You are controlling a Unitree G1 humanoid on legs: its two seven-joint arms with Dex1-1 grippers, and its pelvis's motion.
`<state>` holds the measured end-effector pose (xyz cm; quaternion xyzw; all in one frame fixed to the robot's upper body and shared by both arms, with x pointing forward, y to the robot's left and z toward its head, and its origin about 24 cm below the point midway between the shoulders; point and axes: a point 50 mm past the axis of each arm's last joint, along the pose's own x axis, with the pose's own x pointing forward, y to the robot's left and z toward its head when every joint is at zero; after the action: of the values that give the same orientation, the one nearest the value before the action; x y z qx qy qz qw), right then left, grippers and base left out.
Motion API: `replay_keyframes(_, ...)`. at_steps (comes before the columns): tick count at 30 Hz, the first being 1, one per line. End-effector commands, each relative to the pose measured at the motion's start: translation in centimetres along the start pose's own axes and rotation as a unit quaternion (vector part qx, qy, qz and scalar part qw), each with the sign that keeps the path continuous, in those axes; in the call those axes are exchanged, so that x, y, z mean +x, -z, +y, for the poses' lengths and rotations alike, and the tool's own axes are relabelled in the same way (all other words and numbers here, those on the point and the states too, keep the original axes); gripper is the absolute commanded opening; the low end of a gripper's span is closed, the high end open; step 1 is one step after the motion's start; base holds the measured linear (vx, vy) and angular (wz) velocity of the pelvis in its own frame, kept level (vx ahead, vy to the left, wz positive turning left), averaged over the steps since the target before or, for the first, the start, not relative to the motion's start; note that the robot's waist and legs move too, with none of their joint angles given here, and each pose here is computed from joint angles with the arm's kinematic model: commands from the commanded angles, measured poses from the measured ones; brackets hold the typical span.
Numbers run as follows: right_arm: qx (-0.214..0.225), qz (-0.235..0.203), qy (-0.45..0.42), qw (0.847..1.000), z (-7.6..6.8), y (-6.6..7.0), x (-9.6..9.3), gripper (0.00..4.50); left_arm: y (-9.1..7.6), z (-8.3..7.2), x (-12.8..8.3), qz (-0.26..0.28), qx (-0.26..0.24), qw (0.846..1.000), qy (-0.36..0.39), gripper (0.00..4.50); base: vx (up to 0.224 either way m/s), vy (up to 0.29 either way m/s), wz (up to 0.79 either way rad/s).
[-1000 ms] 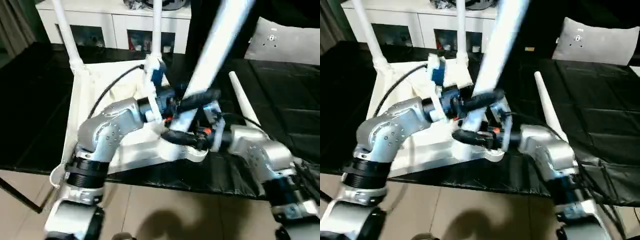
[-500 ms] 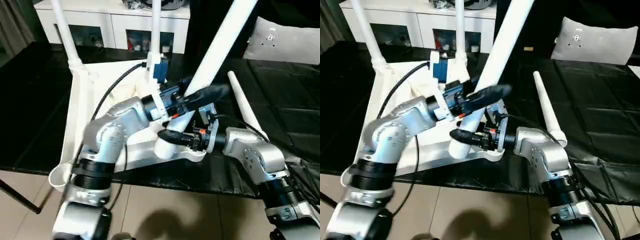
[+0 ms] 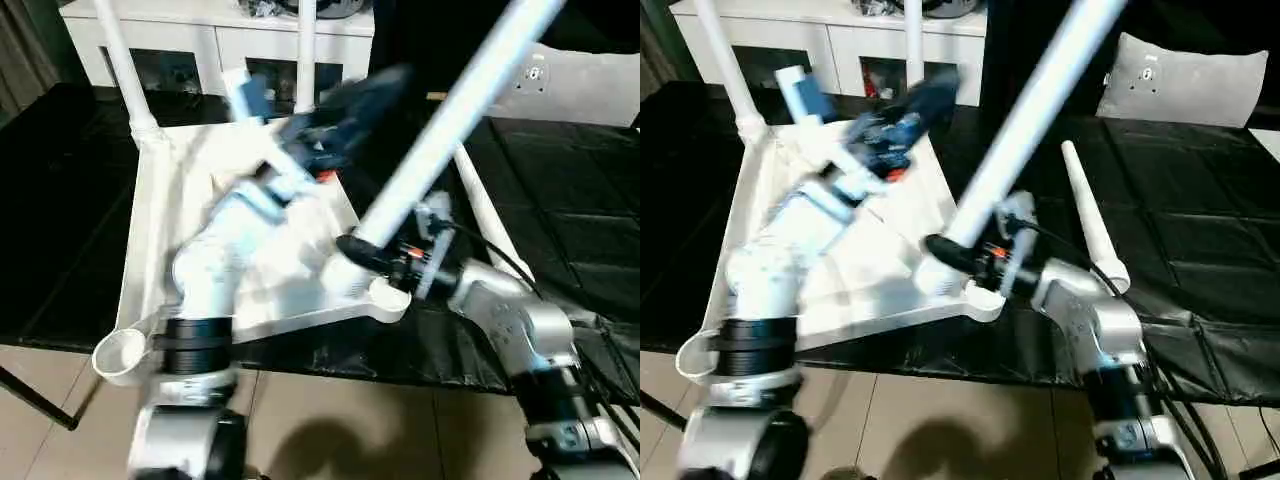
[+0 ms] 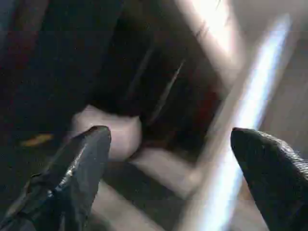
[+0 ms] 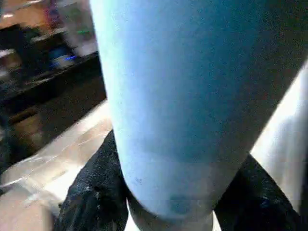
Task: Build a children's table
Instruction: Pick table leg, then insert table leg to table base
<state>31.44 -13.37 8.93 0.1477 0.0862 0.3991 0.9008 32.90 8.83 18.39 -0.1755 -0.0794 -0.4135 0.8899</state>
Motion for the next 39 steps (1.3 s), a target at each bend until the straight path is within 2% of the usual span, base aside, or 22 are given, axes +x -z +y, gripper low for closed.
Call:
replay_keyframes(1,-0.046,-0.01,0.055,0.997,-0.9,-1.1,-0.8,1.89,1.6,0.5,-0.4,0.072,0.075,0.994,-0.017,4.5,0.0,0.0,0.0)
replay_keyframes(4,-0.073,-0.012,0.105,0.992,-1.8,-1.4,-1.2,1.89,4.0,1.1,-1.7,0.189,0.168,0.968,0.014,4.5,0.0,0.0,0.0)
replay_keyframes(6,-0.09,-0.001,0.129,0.988,-2.2,-1.4,-1.5,1.89,5.2,1.3,-2.5,0.236,0.187,0.953,0.039,4.5,0.0,0.0,0.0)
replay_keyframes(8,-0.107,0.004,0.141,0.984,-2.4,-1.5,-1.8,1.89,6.3,1.1,-3.3,0.27,0.184,0.943,0.07,4.5,0.0,0.0,0.0)
replay_keyframes(10,-0.099,-0.006,0.145,0.984,-2.4,-1.6,-2.1,1.89,7.2,0.7,-4.1,0.297,0.175,0.933,0.102,4.5,0.0,0.0,0.0)
replay_keyframes(16,-0.108,0.003,0.132,0.985,-2.2,-1.4,-2.5,1.89,10.1,0.2,-6.1,0.381,0.149,0.902,0.135,3.89,0.0,0.0,0.0)
replay_keyframes(20,-0.109,0.006,0.119,0.987,-1.9,-1.3,-2.3,1.89,10.6,0.8,-6.2,0.391,0.148,0.902,0.106,3.67,0.0,0.0,0.0)
replay_keyframes(21,-0.11,0.007,0.116,0.987,-1.8,-1.2,-2.2,1.89,10.7,0.9,-6.2,0.393,0.144,0.903,0.098,3.43,0.0,0.0,0.0)
replay_keyframes(23,-0.109,0.008,0.111,0.988,-1.6,-1.1,-1.9,1.89,10.8,1.2,-6.3,0.399,0.141,0.902,0.09,3.28,0.0,0.0,0.0)
replay_keyframes(25,-0.107,0.008,0.109,0.988,-1.5,-1.0,-1.7,1.89,10.8,1.3,-6.3,0.398,0.141,0.902,0.09,3.24,0.0,0.0,0.0)
replay_keyframes(26,-0.107,0.009,0.108,0.988,-1.5,-1.0,-1.6,1.89,10.8,1.3,-6.4,0.398,0.139,0.903,0.088,2.99,0.0,0.0,0.0)
replay_keyframes(29,-0.108,0.013,0.105,0.989,-1.4,-0.7,-1.5,1.89,10.9,1.3,-6.5,0.398,0.133,0.903,0.089,2.78,0.0,0.0,0.0)
replay_keyframes(39,-0.109,0.021,0.105,0.988,-1.3,-0.2,-1.9,1.89,11.6,1.8,-6.9,0.416,0.143,0.892,0.102,1.88,0.0,0.0,0.0)
